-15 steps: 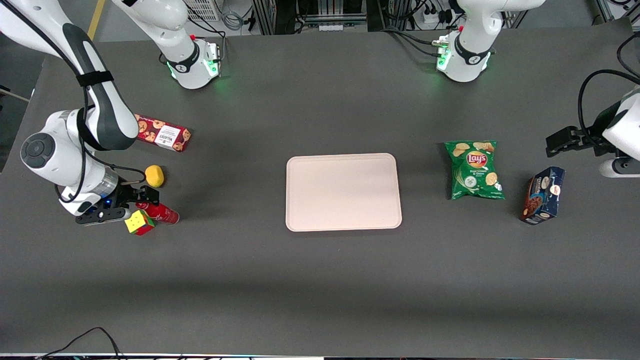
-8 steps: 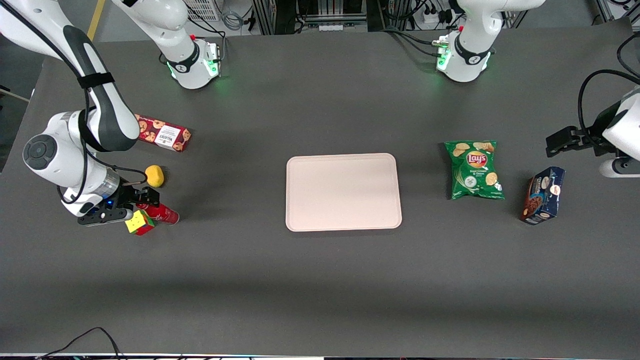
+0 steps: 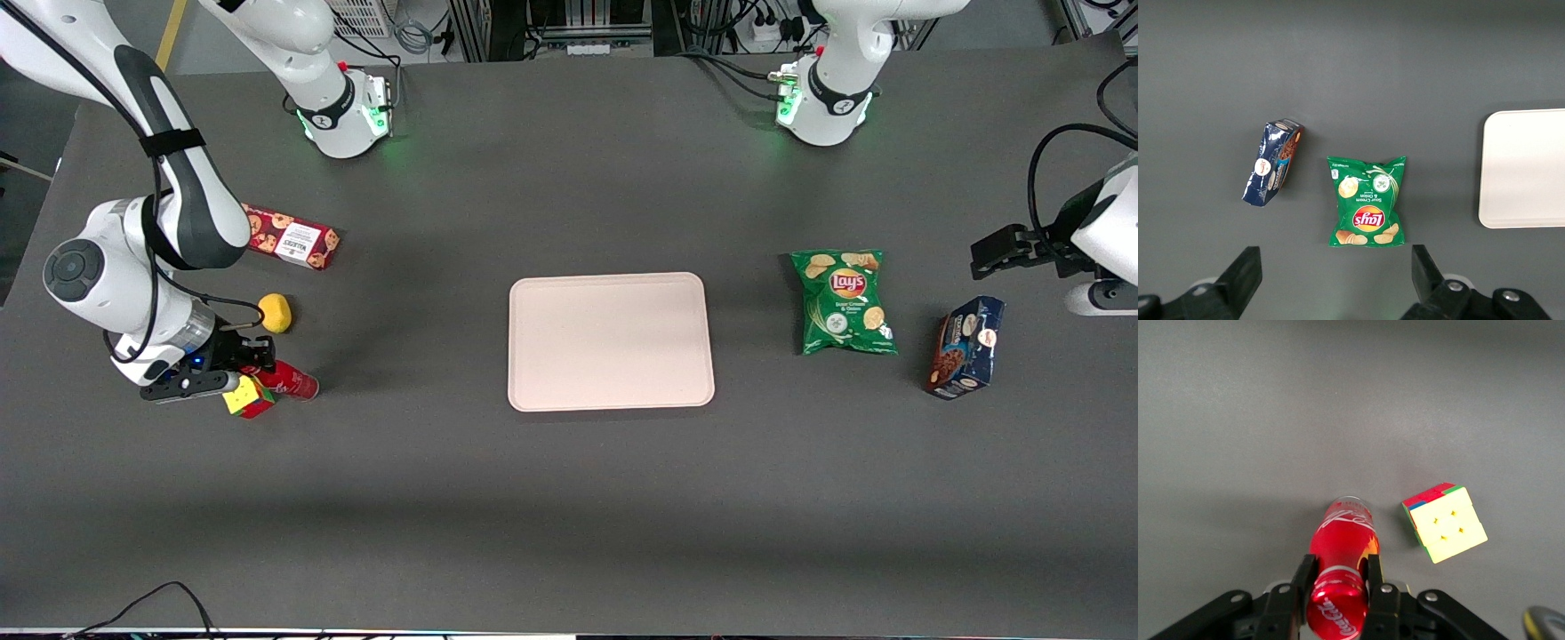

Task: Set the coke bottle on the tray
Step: 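Close the right gripper around the red Coca-Cola bottle, then lift the bottle and carry it over the white tray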

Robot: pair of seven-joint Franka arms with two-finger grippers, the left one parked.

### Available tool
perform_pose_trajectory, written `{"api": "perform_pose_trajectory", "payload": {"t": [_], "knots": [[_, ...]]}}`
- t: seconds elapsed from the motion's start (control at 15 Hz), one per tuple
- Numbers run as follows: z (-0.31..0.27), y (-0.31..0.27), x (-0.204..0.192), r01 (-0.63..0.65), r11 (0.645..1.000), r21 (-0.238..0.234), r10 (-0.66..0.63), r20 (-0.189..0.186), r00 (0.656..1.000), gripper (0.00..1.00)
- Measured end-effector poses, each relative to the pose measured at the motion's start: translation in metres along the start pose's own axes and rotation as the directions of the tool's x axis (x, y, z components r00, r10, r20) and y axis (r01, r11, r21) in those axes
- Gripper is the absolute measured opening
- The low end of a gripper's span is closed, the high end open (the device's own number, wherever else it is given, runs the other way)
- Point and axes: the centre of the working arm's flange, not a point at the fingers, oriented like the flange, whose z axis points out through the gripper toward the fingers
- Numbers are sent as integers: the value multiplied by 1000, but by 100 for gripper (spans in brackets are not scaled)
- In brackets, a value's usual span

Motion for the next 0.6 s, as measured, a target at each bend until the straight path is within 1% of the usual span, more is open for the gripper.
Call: {"api": "perform_pose_trajectory", "payload": {"t": [0.13, 0.2, 0.27, 0.33, 0.47, 0.53, 0.6], "knots": [[-7, -2, 2, 5, 1000, -7, -5, -9, 1000, 35], [-17, -4, 3, 9, 1000, -16, -9, -10, 1000, 35], [-31, -6, 5, 13, 1000, -27, -13, -2, 1000, 35], [-58, -11, 8, 22, 999, -47, -21, 18, 1000, 35], [-106, -23, 14, 37, 997, -73, -33, 49, 998, 35], [-134, -32, 18, 42, 996, -73, -37, 65, 997, 35], [-162, -43, 22, 41, 997, -60, -37, 74, 997, 35]]}}
